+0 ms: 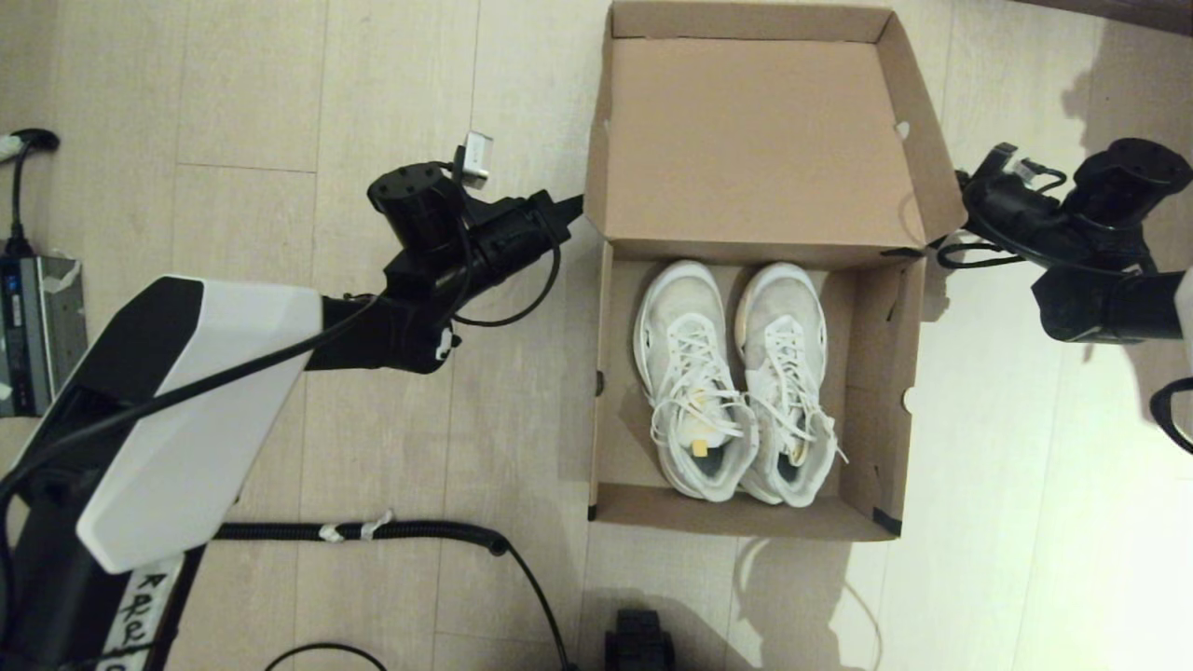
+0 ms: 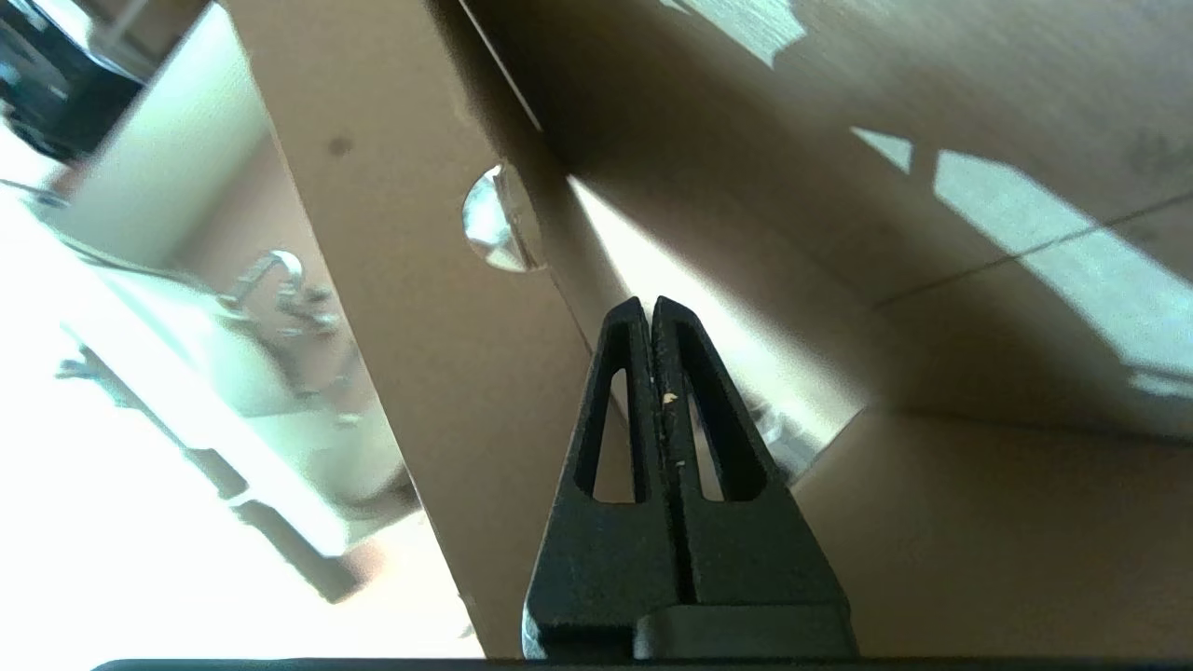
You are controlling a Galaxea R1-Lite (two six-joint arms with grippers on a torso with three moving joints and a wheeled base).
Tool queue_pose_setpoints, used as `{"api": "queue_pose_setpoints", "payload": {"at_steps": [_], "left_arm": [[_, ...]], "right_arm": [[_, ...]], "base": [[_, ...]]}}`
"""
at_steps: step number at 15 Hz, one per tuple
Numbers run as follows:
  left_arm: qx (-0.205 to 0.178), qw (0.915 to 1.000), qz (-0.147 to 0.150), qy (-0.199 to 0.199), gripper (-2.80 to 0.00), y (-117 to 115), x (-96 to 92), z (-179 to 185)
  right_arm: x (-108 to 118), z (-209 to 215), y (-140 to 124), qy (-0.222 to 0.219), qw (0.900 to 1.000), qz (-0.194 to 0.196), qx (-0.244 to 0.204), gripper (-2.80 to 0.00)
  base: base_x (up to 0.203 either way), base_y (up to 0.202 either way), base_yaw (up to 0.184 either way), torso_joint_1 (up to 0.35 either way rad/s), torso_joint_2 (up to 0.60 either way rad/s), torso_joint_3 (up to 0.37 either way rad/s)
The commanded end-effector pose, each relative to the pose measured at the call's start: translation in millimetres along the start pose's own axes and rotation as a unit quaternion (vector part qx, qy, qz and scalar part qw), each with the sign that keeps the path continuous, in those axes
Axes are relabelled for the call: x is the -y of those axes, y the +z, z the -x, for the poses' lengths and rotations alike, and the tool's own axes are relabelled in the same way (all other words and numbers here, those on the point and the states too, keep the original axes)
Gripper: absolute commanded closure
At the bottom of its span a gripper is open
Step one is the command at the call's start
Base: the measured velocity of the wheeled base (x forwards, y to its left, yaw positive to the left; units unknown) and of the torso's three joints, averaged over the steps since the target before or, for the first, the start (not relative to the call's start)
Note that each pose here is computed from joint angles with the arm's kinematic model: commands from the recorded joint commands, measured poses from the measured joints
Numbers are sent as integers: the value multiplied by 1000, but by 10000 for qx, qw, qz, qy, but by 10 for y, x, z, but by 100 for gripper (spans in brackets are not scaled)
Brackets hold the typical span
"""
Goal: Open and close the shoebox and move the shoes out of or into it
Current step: Close the shoe box
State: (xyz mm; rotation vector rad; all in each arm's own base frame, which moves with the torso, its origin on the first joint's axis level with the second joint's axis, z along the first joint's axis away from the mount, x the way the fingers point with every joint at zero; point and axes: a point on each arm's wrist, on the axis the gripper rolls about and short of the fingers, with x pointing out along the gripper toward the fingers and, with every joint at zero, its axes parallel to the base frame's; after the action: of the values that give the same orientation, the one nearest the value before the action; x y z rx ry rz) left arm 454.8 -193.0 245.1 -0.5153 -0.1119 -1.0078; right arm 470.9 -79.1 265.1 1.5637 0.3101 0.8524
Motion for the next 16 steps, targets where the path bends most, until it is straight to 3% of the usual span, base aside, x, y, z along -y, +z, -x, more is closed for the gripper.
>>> {"api": "queue_pose_setpoints", "payload": {"at_steps": [1, 10, 16], "left_arm": [[7, 10000, 4, -22, 0, 8, -2, 4], [17, 10000, -10, -56, 0, 31, 25, 2], [219, 9996, -109, -166, 0, 274, 217, 30]], "right_arm": [[54, -8, 26, -46, 9999, -90, -129, 0], [-136, -21, -61, -19, 9991, -108, -415, 0], [-414, -16, -187, 147, 9980, -148, -590, 0]], "base": [[0, 0, 0, 0, 0, 0], [0, 0, 0, 0, 0, 0], [0, 0, 0, 0, 0, 0]]}}
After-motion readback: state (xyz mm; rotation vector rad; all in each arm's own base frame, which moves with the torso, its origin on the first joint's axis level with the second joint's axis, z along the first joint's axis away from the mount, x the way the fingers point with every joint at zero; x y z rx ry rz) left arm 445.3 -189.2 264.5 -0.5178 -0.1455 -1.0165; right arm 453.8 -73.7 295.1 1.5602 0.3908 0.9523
